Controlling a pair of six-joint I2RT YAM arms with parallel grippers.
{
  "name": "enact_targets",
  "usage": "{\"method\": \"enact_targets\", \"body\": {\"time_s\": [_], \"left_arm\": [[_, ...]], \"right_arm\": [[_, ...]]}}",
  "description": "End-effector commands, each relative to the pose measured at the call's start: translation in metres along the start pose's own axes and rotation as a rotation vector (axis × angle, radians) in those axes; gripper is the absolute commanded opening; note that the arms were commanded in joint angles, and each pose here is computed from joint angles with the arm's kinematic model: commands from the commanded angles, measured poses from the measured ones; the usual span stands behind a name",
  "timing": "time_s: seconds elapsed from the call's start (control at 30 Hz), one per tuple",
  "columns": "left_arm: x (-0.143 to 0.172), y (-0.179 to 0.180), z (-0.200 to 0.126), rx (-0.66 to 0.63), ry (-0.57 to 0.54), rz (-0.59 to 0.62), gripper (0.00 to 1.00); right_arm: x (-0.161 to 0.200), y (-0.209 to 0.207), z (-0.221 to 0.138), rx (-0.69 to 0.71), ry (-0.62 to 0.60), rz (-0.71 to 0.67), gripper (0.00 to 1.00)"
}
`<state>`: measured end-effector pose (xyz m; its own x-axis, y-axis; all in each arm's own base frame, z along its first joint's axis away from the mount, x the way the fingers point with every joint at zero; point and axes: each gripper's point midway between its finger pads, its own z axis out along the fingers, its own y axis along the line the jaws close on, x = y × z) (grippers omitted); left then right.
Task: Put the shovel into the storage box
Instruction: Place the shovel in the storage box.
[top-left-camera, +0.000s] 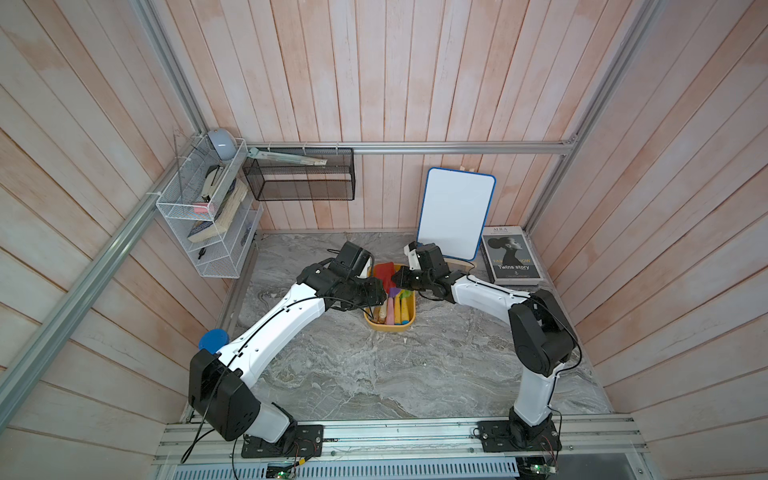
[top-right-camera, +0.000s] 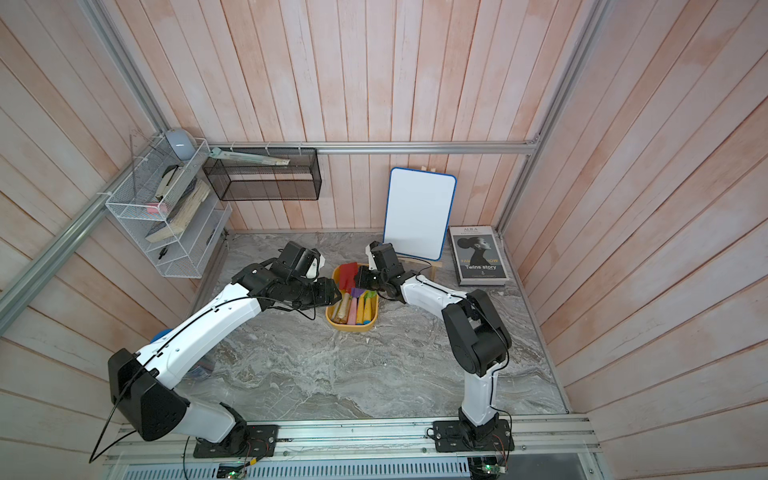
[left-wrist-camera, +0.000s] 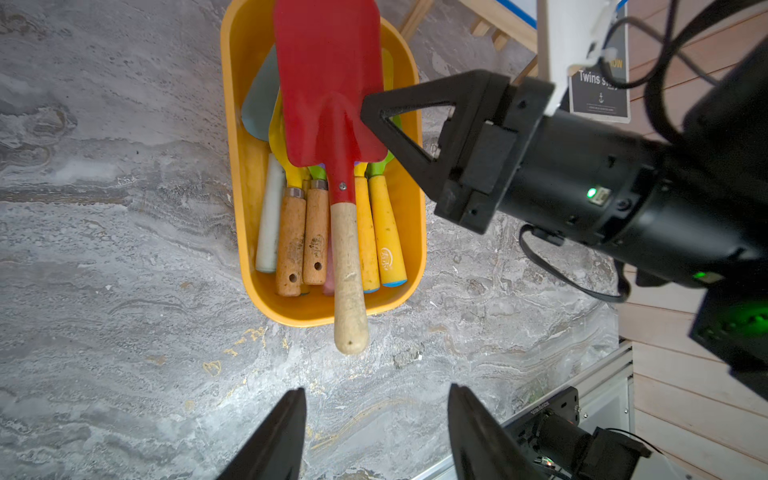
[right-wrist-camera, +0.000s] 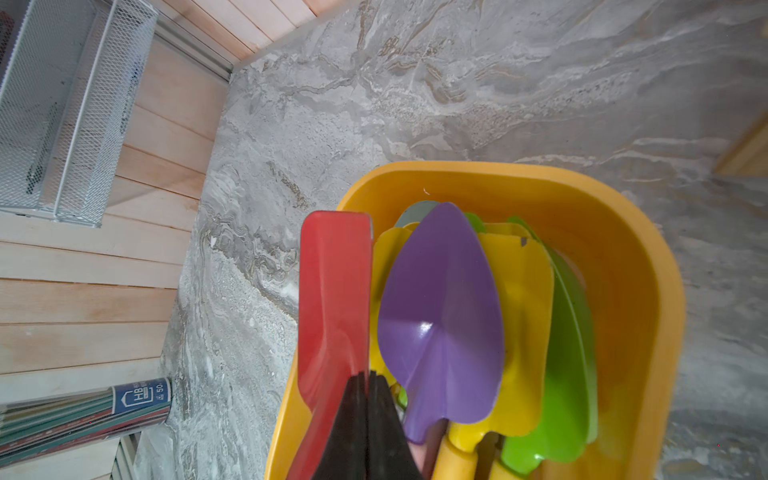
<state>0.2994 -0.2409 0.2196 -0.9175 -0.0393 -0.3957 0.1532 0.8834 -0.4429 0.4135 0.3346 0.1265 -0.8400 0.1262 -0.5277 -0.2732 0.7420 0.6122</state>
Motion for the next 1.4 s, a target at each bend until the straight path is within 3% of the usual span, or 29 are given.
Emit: {"method": "enact_targets", "body": {"time_s": [0.0, 0.6, 1.37], "left_arm": [[-0.009, -0.005, -0.011, 0.021, -0.073, 0.022, 0.60], [-0.014, -0.007, -0.034, 0.059, -0.182, 0.040, 0.60], [-0.014, -0.005, -0.034, 0.058, -0.195, 0.060, 0.60]], "right_arm": [[-0.001, 0.004, 0.007, -0.043, 0.002, -0.027, 0.00], [0.007, -0.014, 0.036, -0.045, 0.009, -0.042, 0.00], [0.018, -0.039, 0.050, 0.007, -0.016, -0.035, 0.00]]}}
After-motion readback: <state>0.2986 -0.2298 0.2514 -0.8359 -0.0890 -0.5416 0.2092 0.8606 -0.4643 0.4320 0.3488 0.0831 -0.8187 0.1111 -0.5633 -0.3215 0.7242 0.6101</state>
